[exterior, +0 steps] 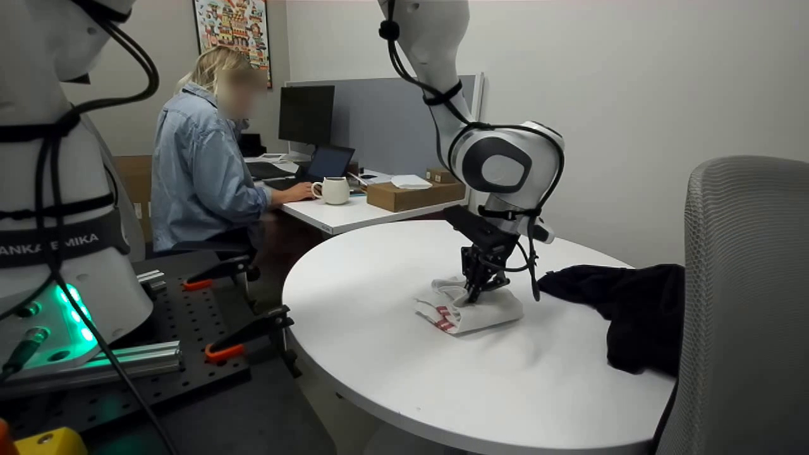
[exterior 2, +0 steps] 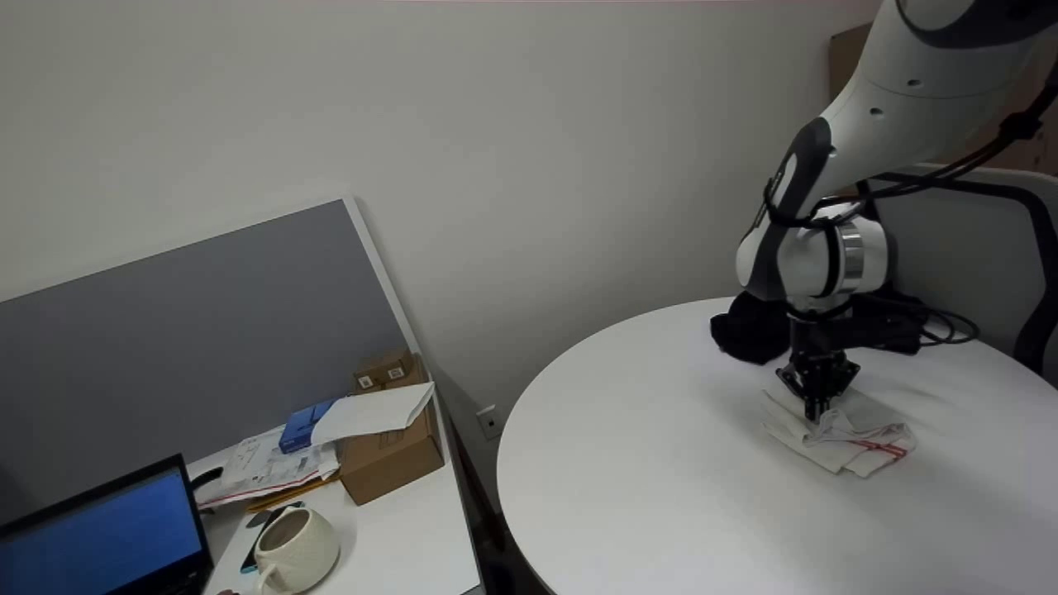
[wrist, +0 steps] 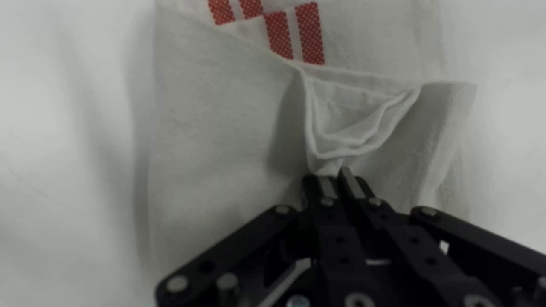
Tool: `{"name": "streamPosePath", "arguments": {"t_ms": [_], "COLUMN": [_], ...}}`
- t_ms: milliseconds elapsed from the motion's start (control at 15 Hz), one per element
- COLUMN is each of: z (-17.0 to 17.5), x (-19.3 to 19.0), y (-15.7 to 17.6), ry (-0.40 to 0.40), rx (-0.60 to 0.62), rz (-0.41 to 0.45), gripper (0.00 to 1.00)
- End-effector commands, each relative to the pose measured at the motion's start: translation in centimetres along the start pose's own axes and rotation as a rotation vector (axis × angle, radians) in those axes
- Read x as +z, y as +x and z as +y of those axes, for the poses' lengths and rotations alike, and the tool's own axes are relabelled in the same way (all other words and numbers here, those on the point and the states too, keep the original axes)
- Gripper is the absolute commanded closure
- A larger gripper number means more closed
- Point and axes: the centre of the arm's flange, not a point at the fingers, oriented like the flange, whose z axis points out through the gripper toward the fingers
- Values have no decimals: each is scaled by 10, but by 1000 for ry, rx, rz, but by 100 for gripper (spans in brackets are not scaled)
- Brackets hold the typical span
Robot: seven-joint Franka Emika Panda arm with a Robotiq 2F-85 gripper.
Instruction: Wipe the table with the white towel
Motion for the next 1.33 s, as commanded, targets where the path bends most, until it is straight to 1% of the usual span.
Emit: {"name": "streamPosePath", "arguments": {"t_ms": [0,200,267,333,400,533,600,733,800,933,1067,1200,1267], "z": [-13,-56,-75,-95,-121,-156,-169,-184,-185,-176,-153,-116,-93], "x": [33,37,42,50,59,72,80,92,93,83,73,58,50], "y": [-77,-106,-114,-122,-121,-102,-81,-47,-31,-7,11,23,24], "ry": [-10,23,38,37,36,24,8,-32,-52,-56,-57,-58,-62], "rx": [-93,-257,-307,-362,-395,-429,-436,-422,-403,-305,-213,-115,-61], "rz": [-52,-75,-78,-76,-56,-32,-34,-54,-60,-86,-98,-88,-77], "gripper": [98,98,98,98,98,98,98,98,98,98,98,98,98]}}
